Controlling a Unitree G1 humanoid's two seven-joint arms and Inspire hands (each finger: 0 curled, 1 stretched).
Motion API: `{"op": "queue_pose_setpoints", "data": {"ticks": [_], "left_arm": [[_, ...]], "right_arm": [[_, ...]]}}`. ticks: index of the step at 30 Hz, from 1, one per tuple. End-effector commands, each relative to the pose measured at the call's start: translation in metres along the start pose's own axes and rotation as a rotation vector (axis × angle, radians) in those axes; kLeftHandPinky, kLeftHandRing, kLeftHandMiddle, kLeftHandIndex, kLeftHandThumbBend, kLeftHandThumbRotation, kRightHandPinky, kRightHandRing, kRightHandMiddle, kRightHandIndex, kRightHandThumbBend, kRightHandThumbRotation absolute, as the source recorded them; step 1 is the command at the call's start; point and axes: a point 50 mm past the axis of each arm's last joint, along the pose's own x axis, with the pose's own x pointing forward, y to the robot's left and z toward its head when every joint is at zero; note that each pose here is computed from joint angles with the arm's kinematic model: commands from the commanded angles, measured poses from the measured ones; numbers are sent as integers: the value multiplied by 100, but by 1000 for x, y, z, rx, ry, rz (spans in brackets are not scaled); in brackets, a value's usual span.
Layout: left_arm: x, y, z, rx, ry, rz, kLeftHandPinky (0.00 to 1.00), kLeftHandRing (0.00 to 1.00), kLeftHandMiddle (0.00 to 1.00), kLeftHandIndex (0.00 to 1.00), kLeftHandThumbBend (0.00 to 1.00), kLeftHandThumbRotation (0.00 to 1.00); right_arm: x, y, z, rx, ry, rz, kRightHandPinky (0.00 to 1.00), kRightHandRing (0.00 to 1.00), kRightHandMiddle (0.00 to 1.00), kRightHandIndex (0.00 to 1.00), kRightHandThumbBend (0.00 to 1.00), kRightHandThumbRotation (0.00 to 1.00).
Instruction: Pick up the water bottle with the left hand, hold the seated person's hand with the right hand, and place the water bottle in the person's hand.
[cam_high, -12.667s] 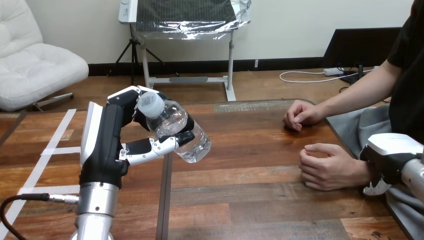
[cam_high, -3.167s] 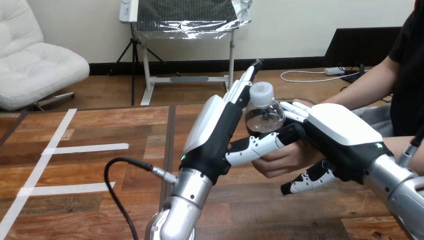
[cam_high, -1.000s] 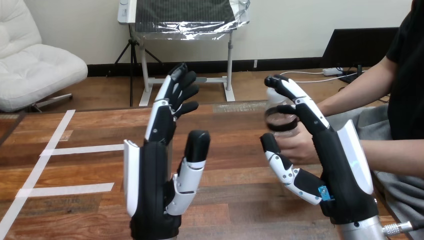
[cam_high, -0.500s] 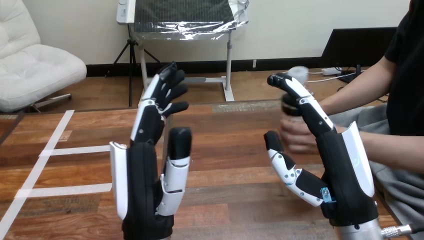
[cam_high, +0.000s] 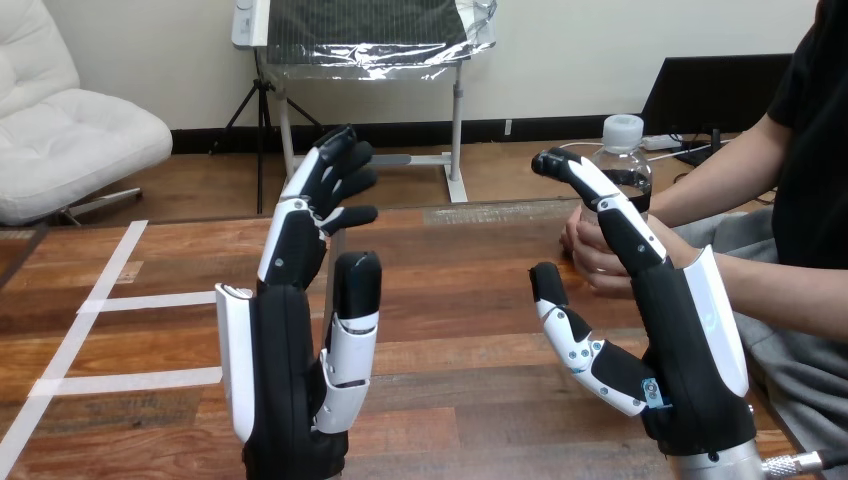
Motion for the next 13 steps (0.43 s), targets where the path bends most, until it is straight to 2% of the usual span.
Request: {"op": "queue_pose_setpoints", "data": {"ticks": [1,13], "left_arm": [[-18,6,6,17,75,55,64,76,81,83,41,100],[-19,6,7,23,71,59,64,76,80,83,41,100]], "right_arm": [[7,-1,2,25,-37,-35,94,93,91,85,12,0],[8,-2,3,35,-30,-25,93,92,91,84,14,0]]}}
